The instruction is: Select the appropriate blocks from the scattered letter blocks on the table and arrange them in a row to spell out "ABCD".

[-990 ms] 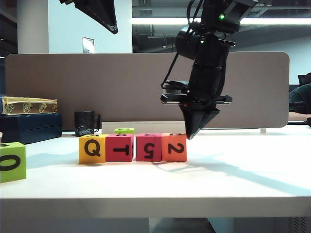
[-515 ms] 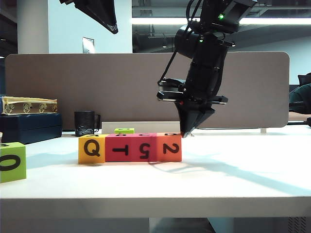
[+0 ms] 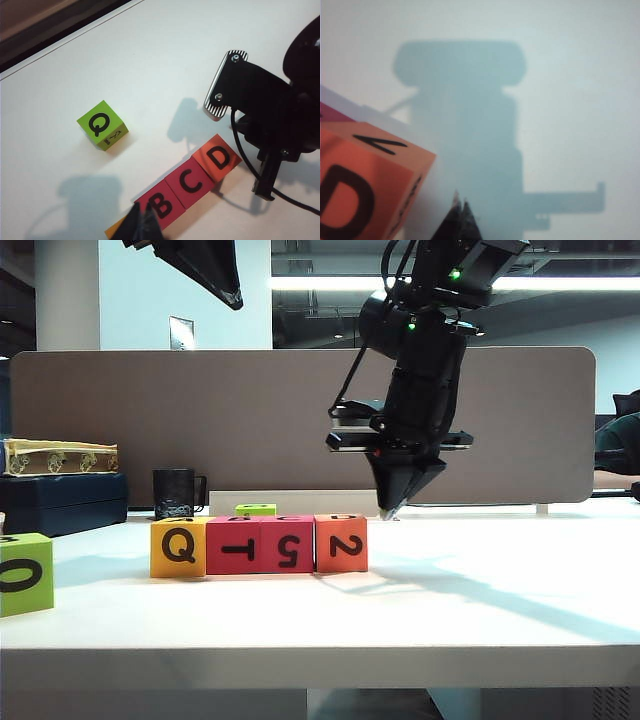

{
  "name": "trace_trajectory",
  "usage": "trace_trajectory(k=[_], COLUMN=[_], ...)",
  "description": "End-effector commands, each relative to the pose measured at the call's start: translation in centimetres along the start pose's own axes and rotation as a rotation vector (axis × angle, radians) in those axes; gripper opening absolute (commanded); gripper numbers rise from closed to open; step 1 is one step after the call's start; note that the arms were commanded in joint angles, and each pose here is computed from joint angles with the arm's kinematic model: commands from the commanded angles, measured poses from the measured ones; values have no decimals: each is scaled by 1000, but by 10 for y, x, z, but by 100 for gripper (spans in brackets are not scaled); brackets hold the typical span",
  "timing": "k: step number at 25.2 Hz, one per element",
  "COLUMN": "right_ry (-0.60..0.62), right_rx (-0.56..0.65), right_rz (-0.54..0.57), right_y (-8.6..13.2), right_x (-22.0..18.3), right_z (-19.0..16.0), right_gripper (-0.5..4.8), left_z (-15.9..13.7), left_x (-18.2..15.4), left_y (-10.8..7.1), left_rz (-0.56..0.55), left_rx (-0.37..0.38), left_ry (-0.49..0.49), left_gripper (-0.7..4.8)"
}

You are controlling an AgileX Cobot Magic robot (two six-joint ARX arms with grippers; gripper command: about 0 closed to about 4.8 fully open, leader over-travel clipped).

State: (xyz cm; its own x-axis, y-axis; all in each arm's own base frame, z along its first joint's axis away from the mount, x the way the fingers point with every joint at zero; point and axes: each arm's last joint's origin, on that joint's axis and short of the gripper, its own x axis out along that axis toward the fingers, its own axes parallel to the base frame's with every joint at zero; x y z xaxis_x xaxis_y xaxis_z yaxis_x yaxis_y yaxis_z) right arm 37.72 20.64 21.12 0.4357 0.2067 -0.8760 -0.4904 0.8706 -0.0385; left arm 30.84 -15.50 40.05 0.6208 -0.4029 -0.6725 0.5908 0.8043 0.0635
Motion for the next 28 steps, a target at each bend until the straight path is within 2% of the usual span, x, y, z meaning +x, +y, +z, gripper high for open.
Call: trace_trajectory(k=[1,6,8,10,17,25,28], right_ry=[10,-13,-54,-162,-353,-415,-439], right_rx=[-3,-4,-4,-8,-14,-12,-22], right_rz=[-4,2,8,12,18,20,72], right_y=[1,1,1,3,5,2,3], right_x=[-5,-38,-55,-99,-188,-251,-275], right_z=[0,2,4,7,-4,-34,-49], right_gripper=[-1,-2,-2,-2,-2,-1,-1], left_z=[1,-5,-6,-8,-10,-18,-23], left_x=[-5,-12,-18,-32,-55,-57,-48], left_y=[3,19,25,34,31,27,26], left_rz=[6,40,56,87,88,31,-24], left_rx=[-3,-54,-79,-108,-108,-111,-101], left_ry=[-13,9,0,-27,-59,-34,-20], left_gripper=[-6,-6,-6,-6,-6,-6,-6])
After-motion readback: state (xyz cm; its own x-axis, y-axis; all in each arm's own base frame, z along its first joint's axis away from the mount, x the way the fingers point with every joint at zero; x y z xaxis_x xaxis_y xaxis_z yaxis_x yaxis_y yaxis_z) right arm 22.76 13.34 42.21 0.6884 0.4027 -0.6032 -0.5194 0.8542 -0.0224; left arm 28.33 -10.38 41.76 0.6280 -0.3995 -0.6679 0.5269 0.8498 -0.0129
